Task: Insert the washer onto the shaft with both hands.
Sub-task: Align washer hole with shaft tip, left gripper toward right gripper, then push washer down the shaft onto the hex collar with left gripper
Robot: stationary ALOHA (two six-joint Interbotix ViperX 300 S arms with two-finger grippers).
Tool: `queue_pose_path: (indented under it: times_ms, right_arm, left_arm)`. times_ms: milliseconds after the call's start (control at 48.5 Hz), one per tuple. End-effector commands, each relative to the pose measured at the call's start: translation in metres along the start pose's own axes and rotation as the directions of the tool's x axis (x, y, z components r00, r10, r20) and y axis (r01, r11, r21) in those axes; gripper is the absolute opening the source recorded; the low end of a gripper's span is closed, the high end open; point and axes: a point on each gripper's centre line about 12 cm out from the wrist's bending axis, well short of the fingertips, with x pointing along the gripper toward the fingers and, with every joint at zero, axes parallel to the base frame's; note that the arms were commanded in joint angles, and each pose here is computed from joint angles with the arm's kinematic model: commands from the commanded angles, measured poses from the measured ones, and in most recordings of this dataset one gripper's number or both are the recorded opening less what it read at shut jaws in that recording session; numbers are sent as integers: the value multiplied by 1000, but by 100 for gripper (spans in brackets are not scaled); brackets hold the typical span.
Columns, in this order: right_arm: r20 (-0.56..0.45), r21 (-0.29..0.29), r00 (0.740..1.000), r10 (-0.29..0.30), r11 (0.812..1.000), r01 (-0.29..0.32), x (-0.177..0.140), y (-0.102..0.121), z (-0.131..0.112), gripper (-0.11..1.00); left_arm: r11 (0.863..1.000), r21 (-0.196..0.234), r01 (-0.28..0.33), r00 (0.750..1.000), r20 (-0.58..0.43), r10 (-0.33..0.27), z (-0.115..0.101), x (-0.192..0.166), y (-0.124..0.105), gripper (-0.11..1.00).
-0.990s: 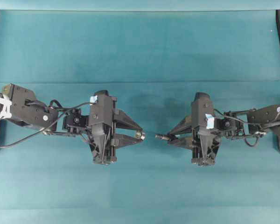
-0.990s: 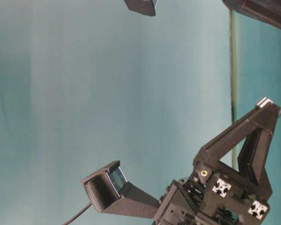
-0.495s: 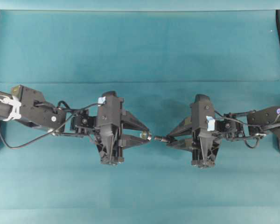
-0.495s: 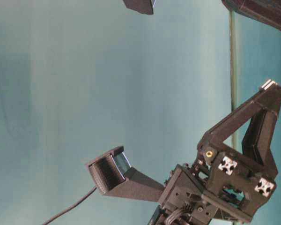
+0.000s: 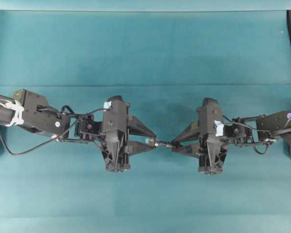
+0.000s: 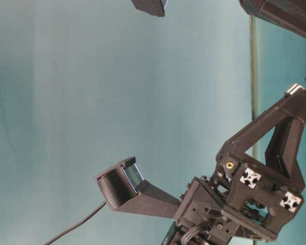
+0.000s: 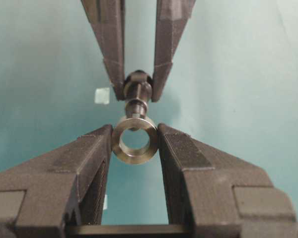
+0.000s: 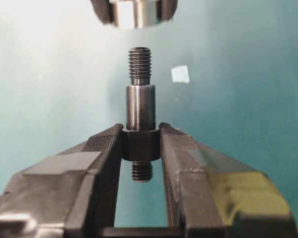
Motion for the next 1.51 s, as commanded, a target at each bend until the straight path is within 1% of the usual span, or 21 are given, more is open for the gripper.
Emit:
queue_pose_path:
  times_ms: [0,474,722,1073,1485]
  right_arm:
    - [34,3,999,11,1000,-11,1,3,9,-1]
    - [38,1,999,14,1000,-14,1,4,9,-1]
    - [38,1,999,14,1000,-14,1,4,9,-1]
    - [73,0,997,21,1000,-21,2,6,16,-1]
    - [86,1,996,21,1000,-22,4,6,19,-1]
  left_arm:
    - [1000,1,6,1000,30,-6,9,1,-2,35]
    - [1000,3,7,999,35,-7,12,10,-2,35]
    - [1000,7,19,999,30,-19,10,10,-8,35]
    - [1000,8,20,999,27,-20,10,13,-9,35]
    - [1000,8,21,999,32,-21,11,17,-9,35]
